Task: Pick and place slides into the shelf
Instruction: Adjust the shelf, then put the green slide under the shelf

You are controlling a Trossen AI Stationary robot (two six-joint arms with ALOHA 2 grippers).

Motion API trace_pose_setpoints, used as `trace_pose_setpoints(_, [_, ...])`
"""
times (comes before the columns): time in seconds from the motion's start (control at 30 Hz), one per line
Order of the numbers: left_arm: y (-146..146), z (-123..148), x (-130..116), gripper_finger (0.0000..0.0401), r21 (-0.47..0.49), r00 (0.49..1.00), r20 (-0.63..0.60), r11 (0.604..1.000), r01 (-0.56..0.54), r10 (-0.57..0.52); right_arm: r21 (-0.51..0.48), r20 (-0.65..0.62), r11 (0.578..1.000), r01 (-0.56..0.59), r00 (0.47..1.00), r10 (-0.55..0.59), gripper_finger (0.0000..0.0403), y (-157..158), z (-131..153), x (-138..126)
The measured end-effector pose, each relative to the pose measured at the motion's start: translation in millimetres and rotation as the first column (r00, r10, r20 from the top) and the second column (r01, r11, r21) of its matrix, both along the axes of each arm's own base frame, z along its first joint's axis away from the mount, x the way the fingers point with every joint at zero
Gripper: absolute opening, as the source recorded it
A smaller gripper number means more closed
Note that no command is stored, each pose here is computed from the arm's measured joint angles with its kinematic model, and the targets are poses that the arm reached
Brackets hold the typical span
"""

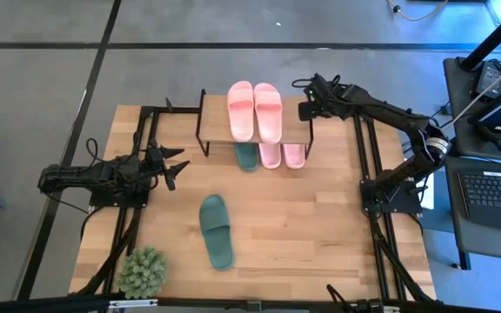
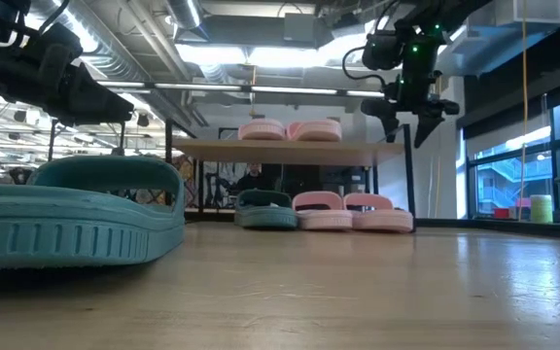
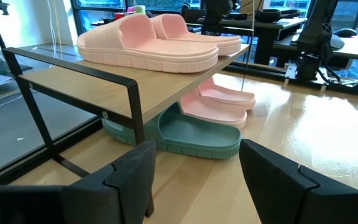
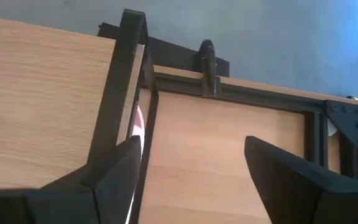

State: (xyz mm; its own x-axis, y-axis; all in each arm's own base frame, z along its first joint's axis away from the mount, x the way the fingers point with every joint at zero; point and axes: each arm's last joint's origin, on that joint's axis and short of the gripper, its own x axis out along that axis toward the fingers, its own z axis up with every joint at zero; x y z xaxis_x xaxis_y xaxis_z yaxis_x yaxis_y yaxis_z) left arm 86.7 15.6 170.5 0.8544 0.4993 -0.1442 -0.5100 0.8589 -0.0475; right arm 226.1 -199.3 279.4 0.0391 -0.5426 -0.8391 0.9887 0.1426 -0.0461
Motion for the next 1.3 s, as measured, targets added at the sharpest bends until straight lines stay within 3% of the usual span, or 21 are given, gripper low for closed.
trace_pose_setpoints(0.33, [0.0, 0.0, 0.0, 0.0224, 0.000, 1.000, 0.000, 1.000, 0.000, 0.000, -0.023, -0.002, 1.000, 0.011, 1.000, -0.011, 0.0288, 1.6, 4.5, -2.5])
trace_pose_setpoints(0.6, [0.0, 0.0, 0.0, 0.0224, 0.000, 1.000, 0.000, 1.000, 0.000, 0.000, -0.199, 0.091, 0.978, 0.059, 0.995, -0.041, 0.0288, 13.8, 59.6, -21.1])
trace_pose_setpoints(0.7, [0.0, 0.0, 0.0, 0.0224, 0.000, 1.000, 0.000, 1.000, 0.000, 0.000, -0.250, 0.139, 0.967, 0.046, 0.990, -0.012, 0.0288, 25.5, 80.3, -31.6])
trace_pose_setpoints(0.83, [0.0, 0.0, 0.0, 0.0224, 0.000, 1.000, 0.000, 1.000, 0.000, 0.000, -0.309, 0.142, 0.949, -0.060, 0.984, 0.109, 0.0288, 49.9, 98.6, -38.1])
trace_pose_setpoints(1.0, [0.0, 0.0, 0.0, 0.0224, 0.000, 1.000, 0.000, 1.000, 0.000, 0.000, -0.397, 0.123, 0.869, -0.295, 0.921, 0.369, 0.0288, 91.5, 114.1, -23.9])
trace_pose_setpoints(1.17, [0.0, 0.0, 0.0, 0.0224, 0.000, 1.000, 0.000, 1.000, 0.000, 0.000, -0.467, 0.117, 0.730, -0.498, 0.784, 0.610, 0.0288, 139.0, 122.4, -2.5])
trace_pose_setpoints(1.3, [0.0, 0.1, 0.0, 0.0225, 0.000, 1.000, 0.001, 1.000, 0.000, 0.000, -0.467, 0.085, 0.636, -0.615, 0.685, 0.724, 0.0288, 170.5, 118.4, 4.6])
